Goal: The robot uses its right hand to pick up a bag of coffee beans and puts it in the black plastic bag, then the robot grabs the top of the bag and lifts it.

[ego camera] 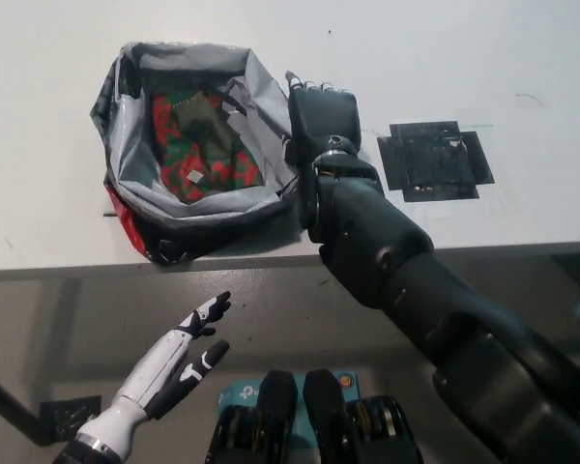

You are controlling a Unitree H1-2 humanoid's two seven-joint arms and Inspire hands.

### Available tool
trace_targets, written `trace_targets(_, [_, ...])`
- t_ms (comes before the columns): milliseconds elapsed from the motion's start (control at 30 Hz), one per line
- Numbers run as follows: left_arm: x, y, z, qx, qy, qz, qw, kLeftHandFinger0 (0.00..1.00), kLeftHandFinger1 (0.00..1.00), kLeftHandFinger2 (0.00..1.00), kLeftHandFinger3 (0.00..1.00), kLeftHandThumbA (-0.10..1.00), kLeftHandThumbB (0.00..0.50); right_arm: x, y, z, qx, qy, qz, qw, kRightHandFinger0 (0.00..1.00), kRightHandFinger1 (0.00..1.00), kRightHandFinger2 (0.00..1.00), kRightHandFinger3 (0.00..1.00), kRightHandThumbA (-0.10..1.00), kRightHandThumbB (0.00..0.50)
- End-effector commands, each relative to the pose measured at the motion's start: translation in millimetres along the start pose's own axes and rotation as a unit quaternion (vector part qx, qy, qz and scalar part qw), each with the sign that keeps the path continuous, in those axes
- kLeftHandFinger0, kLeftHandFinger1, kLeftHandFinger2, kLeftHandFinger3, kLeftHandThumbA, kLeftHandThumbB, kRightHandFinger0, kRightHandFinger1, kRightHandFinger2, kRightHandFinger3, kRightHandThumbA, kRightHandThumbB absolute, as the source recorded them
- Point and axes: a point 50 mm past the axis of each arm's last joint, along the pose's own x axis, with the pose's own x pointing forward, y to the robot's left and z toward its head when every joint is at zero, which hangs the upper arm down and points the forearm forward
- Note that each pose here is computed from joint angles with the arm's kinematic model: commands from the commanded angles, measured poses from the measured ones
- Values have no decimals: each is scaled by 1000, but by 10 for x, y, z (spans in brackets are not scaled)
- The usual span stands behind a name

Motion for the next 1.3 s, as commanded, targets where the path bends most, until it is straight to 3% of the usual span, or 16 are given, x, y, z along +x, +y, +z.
trace_targets(0, [80,83,91,15,-32,-1,999,921,954,1000,1000,982,183,72,-399,119,94,-43,-80,991,0,0,105,304,56,134])
trace_targets(167, [90,93,97,21,-36,-3,999,899,949,1000,1000,984,176,91,-564,131,200,-43,-45,978,0,0,65,139,159,169])
trace_targets(233, [117,103,105,23,-38,-4,999,898,950,1000,1000,980,176,112,-687,124,250,-38,-25,967,0,19,105,140,238,152])
trace_targets(333, [129,110,112,24,-39,-4,999,893,946,1000,1000,971,167,121,-790,117,284,-37,-10,958,0,48,169,145,236,146])
trace_targets(433, [145,117,121,26,-42,-5,999,890,943,1000,1000,967,166,131,-922,87,337,-36,12,941,0,156,366,198,215,143])
trace_targets(467, [151,118,120,25,-42,-5,999,890,941,1000,1000,968,169,129,-957,68,352,-41,19,935,26,262,494,237,239,138])
trace_targets(533, [157,118,119,25,-42,-6,999,891,939,1000,1000,969,171,126,-977,52,368,-43,26,929,46,324,559,269,201,133])
trace_targets(667, [170,125,125,26,-41,-7,999,901,933,1000,1000,978,170,154,-1030,34,457,-28,81,886,0,282,619,329,160,129])
trace_targets(800, [172,121,127,25,-39,-6,999,931,936,1000,1000,978,169,185,-1106,45,576,-22,127,807,0,272,748,606,138,186])
trace_targets(833, [176,124,130,25,-40,-5,999,941,938,1000,1000,972,165,191,-1143,64,607,-23,136,783,0,257,741,597,122,185])
trace_targets(867, [182,129,130,26,-39,-3,999,944,939,1000,1000,971,165,193,-1218,108,656,-38,154,738,0,218,683,500,86,168])
trace_targets(933, [189,131,132,27,-40,-2,999,943,938,1000,1000,968,163,193,-1321,173,685,-62,171,705,0,166,570,436,74,129])
trace_targets(1000, [188,134,137,26,-41,-5,999,963,943,1000,1000,955,147,180,-1445,260,700,-87,179,686,0,134,535,502,117,83])
trace_targets(1033, [186,133,140,25,-42,-5,999,964,942,1000,1000,953,146,170,-1496,299,705,-97,180,679,0,122,511,515,206,118])
trace_targets(1133, [188,135,140,18,-40,-3,999,957,937,1000,1000,939,148,148,-1704,490,721,-126,190,654,0,66,501,581,169,29])
trace_targets(1267, [188,116,132,24,-45,0,999,939,932,1000,1000,935,130,100,-1971,770,728,-156,199,638,0,39,463,529,159,41])
